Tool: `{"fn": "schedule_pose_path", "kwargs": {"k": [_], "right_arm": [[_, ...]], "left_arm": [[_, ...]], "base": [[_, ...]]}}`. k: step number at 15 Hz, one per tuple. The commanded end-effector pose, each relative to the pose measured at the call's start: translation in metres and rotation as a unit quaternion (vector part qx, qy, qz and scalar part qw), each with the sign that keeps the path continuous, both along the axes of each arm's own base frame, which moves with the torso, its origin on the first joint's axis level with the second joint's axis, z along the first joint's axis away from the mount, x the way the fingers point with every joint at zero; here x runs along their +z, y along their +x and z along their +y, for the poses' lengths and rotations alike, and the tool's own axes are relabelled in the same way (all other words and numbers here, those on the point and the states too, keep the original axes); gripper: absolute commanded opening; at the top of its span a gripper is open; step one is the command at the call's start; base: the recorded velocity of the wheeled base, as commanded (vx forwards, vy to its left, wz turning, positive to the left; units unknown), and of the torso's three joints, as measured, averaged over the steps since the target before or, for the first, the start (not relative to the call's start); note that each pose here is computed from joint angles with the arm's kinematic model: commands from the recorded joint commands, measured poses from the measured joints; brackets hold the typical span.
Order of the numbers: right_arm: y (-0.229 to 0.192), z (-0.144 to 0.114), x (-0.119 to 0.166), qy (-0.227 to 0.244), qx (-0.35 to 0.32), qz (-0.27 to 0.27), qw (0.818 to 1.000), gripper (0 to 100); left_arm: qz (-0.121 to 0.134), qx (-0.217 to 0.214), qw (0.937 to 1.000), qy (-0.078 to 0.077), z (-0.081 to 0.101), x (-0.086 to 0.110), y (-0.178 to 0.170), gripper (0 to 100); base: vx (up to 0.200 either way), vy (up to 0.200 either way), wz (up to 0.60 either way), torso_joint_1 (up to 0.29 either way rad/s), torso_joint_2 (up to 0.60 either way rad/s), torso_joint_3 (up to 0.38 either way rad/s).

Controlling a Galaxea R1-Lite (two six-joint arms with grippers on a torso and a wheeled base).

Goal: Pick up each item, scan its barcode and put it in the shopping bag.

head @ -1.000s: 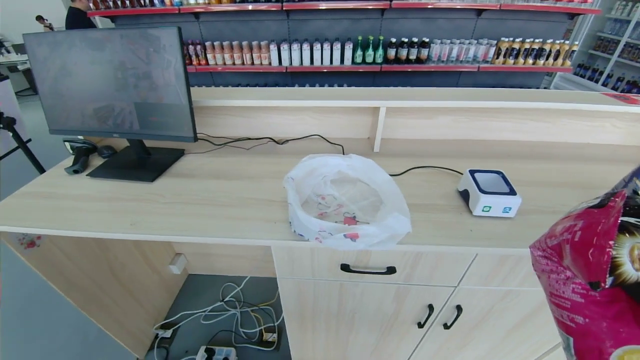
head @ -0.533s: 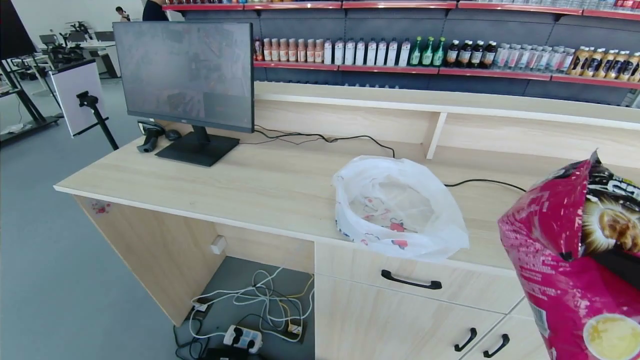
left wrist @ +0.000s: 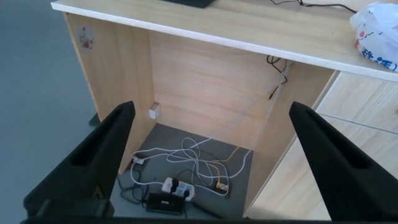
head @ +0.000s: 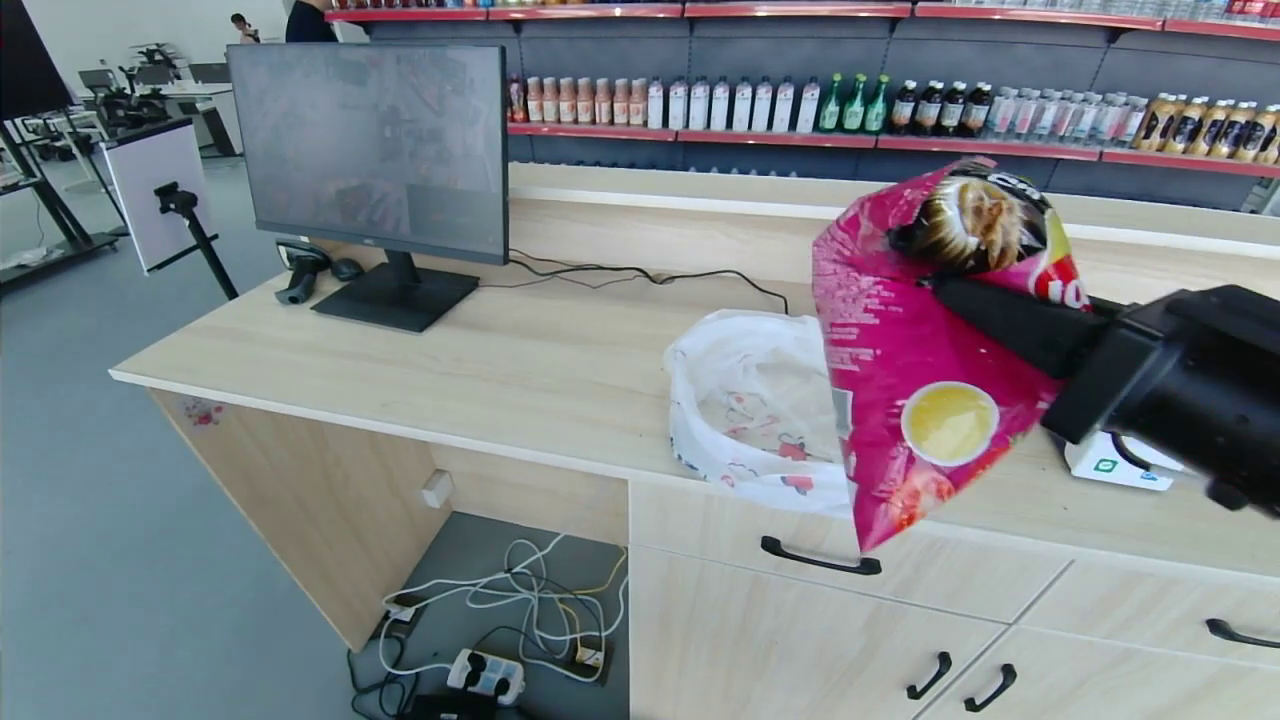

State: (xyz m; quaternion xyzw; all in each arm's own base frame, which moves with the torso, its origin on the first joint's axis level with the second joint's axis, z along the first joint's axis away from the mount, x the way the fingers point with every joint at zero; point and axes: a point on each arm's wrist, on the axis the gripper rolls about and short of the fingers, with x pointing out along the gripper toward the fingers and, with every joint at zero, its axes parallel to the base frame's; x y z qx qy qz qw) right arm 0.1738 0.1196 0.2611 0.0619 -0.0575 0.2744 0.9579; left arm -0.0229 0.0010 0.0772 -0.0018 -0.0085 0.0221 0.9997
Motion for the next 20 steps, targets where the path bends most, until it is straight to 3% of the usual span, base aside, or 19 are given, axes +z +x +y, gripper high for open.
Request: {"fn": "schedule_pose_path", "kwargs": {"k": [1,5,11,13,16,20], "right_arm": [[0.066,0.034,-0.012,0.019,0.008,0.016,1.0,0],[0.113,0.033,-0.01,0.049,-0.002,0.021,0.999,0],[0.175,-0.006,-0.049,0.018,-0.076,0.047,0.996,0],[0.186,-0.009,-0.06,0.012,-0.059,0.032,0.998,0],[0.2,-0.001,-0.076,-0.002,-0.055,0.01,0.998,0],[0.2,0.0,-0.082,-0.013,-0.064,0.014,0.998,0]], "left_arm": [[0.0,0.0,1.0,0.0,0.0,0.0,0.0,100],[0.0,0.0,1.0,0.0,0.0,0.0,0.0,100],[-0.001,0.0,1.0,0.002,0.0,0.0,0.0,100],[0.0,-0.001,1.0,0.005,0.0,0.0,0.0,100],[0.001,-0.001,0.9997,0.025,0.0,0.0,0.0,100],[0.002,-0.001,0.9998,0.022,0.0,0.0,0.0,100]], "base": [[0.0,0.0,0.0,0.0,0.0,0.0],[0.0,0.0,0.0,0.0,0.0,0.0],[0.0,0.0,0.0,0.0,0.0,0.0],[0.0,0.0,0.0,0.0,0.0,0.0],[0.0,0.0,0.0,0.0,0.0,0.0],[0.0,0.0,0.0,0.0,0.0,0.0]]}}
